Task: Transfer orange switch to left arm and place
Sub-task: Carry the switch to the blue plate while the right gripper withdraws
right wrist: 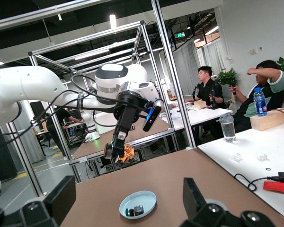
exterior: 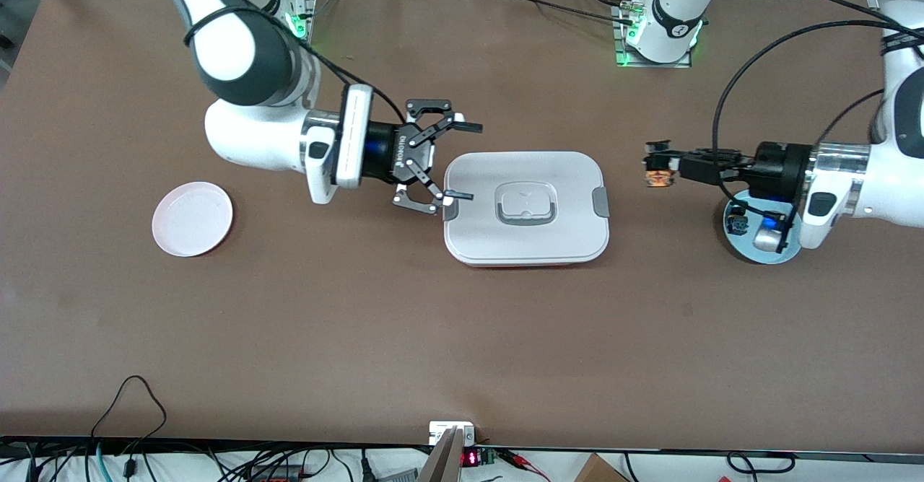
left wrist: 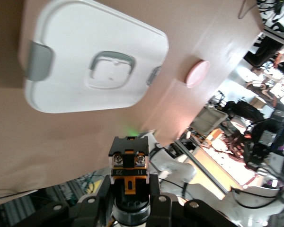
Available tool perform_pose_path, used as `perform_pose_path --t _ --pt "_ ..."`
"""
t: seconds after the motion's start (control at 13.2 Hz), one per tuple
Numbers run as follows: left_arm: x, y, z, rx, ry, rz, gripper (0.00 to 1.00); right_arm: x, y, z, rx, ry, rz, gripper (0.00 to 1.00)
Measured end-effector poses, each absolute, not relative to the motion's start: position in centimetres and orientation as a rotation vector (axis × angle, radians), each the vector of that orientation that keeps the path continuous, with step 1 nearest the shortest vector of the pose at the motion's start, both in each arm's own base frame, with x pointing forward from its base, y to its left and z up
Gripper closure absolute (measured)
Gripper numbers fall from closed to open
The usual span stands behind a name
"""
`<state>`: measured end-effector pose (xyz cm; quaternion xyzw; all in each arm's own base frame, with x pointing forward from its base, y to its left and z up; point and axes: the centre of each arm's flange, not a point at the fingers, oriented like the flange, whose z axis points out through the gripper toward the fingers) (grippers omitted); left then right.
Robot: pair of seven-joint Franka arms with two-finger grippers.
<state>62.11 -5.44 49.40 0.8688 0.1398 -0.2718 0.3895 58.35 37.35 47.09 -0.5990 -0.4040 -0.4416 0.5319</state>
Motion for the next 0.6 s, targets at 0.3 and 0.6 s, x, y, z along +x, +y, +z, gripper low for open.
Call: perform_pose_path --t 0.3,0.6 --pt "61.1 1.4 44.1 2.658 0.190 -0.723 0.67 59.8 29.3 44.2 -1.440 -1.049 -0.948 0.00" --pt "62.9 7.3 35.3 2.945 0.060 -0.787 0.67 61.2 20.4 42.5 -1.555 -1.106 -0.743 0.00"
